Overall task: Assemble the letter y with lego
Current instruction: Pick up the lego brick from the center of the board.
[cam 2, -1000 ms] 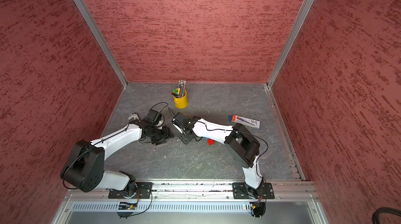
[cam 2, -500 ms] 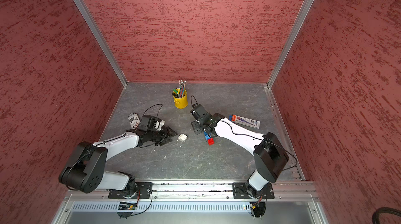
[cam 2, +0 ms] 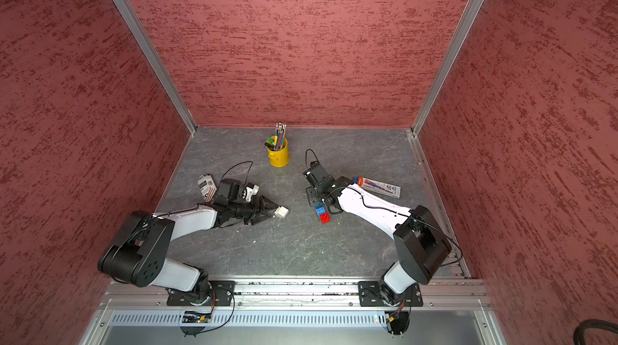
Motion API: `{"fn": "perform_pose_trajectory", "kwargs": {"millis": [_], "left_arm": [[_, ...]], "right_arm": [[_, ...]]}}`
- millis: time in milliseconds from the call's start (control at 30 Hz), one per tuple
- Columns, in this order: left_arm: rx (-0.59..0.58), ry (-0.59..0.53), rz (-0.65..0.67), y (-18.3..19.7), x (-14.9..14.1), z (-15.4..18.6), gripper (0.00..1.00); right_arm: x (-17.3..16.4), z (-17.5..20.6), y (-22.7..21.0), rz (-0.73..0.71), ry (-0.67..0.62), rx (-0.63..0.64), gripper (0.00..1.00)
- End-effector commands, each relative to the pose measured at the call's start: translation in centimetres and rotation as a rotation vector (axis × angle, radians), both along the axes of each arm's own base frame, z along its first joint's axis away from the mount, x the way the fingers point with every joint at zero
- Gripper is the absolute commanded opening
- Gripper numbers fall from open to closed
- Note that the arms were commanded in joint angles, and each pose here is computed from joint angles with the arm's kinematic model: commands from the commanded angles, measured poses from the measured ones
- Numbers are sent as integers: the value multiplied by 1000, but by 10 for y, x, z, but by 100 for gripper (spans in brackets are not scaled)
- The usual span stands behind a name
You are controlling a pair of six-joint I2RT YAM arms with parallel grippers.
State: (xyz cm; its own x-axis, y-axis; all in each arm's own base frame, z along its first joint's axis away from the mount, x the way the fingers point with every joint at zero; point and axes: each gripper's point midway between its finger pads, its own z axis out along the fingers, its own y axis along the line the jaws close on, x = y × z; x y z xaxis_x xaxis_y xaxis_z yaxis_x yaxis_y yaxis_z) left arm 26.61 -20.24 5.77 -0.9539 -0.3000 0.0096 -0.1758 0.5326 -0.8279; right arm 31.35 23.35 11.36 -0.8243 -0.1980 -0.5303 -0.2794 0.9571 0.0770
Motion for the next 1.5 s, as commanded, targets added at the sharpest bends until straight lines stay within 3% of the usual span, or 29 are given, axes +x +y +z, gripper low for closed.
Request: {"fn": "perform_pose_trajectory", "kwargs": {"millis": [0, 1033, 1467], "left_arm": [[25, 0, -32, -1, -5, -6, 65], [128, 41, -54, -1, -8, -38, 63], [165, 62, -40, 4, -10, -45, 54]], "right_arm": [[7, 14, -4, -38, -51, 28, 58], [-2, 0, -11, -55, -22, 23, 55], [-4, -1, -12, -55, -20, 21, 55]]}}
